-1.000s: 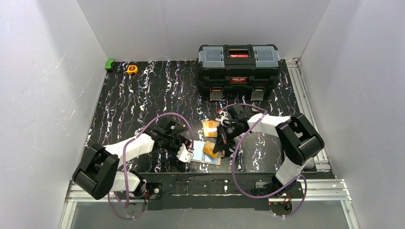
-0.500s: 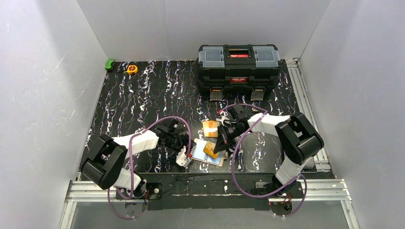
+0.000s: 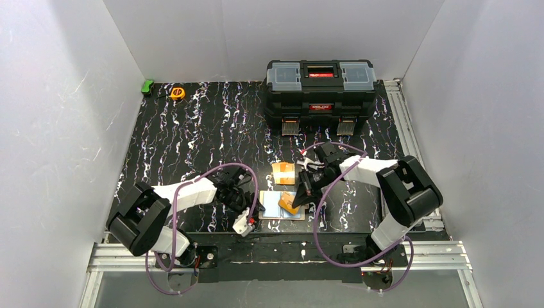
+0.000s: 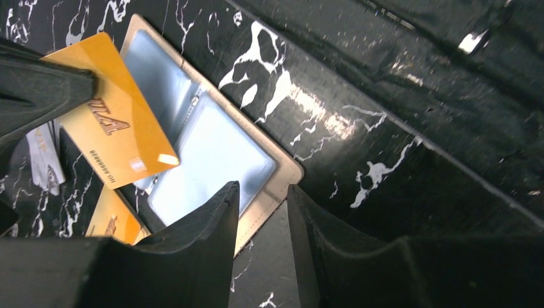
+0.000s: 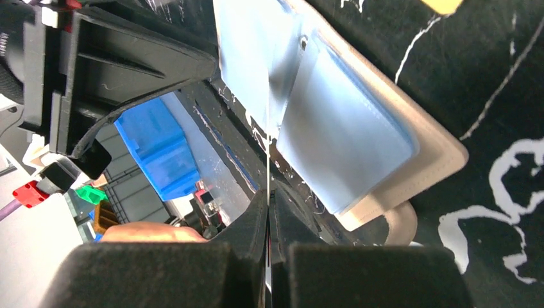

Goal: Put the credit cards into the card holder
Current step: Insert the credit card into the card holder.

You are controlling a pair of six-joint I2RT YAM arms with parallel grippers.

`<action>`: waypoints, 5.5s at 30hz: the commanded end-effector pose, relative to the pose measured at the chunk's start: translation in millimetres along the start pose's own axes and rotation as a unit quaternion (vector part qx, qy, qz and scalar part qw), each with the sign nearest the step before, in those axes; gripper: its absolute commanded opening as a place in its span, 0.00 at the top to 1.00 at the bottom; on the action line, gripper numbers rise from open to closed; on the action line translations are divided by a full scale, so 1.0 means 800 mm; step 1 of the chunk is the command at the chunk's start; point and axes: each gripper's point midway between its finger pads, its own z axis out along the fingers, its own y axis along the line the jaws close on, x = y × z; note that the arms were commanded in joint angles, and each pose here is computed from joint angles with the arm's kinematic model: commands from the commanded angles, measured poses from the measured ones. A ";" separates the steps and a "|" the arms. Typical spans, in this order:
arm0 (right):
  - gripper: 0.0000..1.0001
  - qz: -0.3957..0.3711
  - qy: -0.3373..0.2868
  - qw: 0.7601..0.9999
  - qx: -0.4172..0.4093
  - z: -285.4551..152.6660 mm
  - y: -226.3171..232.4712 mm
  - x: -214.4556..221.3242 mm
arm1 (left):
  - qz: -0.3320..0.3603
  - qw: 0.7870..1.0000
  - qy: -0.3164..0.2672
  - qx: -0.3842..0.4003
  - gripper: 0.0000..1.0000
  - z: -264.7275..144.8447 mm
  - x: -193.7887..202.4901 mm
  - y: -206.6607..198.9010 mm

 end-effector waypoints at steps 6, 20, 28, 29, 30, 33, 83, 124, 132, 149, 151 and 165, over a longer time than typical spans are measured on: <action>0.99 -0.011 -0.021 1.000 -0.003 -0.016 -0.002 0.003 | -0.104 0.994 -0.027 0.037 0.67 0.017 -0.029 -0.017; 0.99 -0.010 -0.017 1.000 -0.012 -0.010 -0.004 -0.007 | -0.143 0.989 0.035 0.009 0.62 -0.006 -0.017 -0.003; 0.99 -0.010 -0.017 1.000 -0.013 -0.008 -0.005 -0.009 | -0.136 0.988 0.071 -0.015 0.60 -0.016 0.023 0.012; 0.99 -0.010 -0.017 1.000 -0.012 -0.008 -0.006 -0.010 | -0.129 0.989 0.069 -0.017 0.60 -0.013 0.025 0.016; 0.99 -0.010 -0.017 1.000 -0.013 -0.008 -0.006 -0.010 | -0.122 0.990 0.065 -0.020 0.60 -0.010 0.028 0.020; 0.99 -0.009 -0.018 1.000 -0.012 -0.007 -0.006 -0.013 | -0.109 0.993 0.051 -0.020 0.60 -0.005 0.027 0.028; 0.49 -0.056 -0.047 0.983 0.170 0.001 -0.054 -0.014 | -0.107 0.994 0.011 0.035 0.70 0.032 -0.001 0.008; 0.43 -0.099 -0.031 0.986 0.130 0.015 -0.030 -0.001 | -0.085 0.995 -0.023 -0.049 0.84 0.020 -0.022 0.082; 0.40 -0.095 -0.030 0.987 0.123 0.018 -0.035 0.006 | -0.081 0.996 -0.018 0.035 0.82 0.043 -0.004 0.047; 0.29 -0.067 -0.093 0.982 0.150 -0.018 -0.043 -0.005 | -0.062 0.992 -0.012 0.110 0.84 0.038 -0.013 -0.017; 0.30 -0.067 -0.100 0.979 0.162 -0.024 -0.045 -0.008 | -0.063 0.992 -0.010 0.109 0.84 0.037 -0.013 -0.015; 0.60 -0.076 -0.090 0.983 0.142 -0.014 -0.038 -0.020 | -0.062 0.992 -0.012 0.105 0.84 0.039 -0.013 -0.015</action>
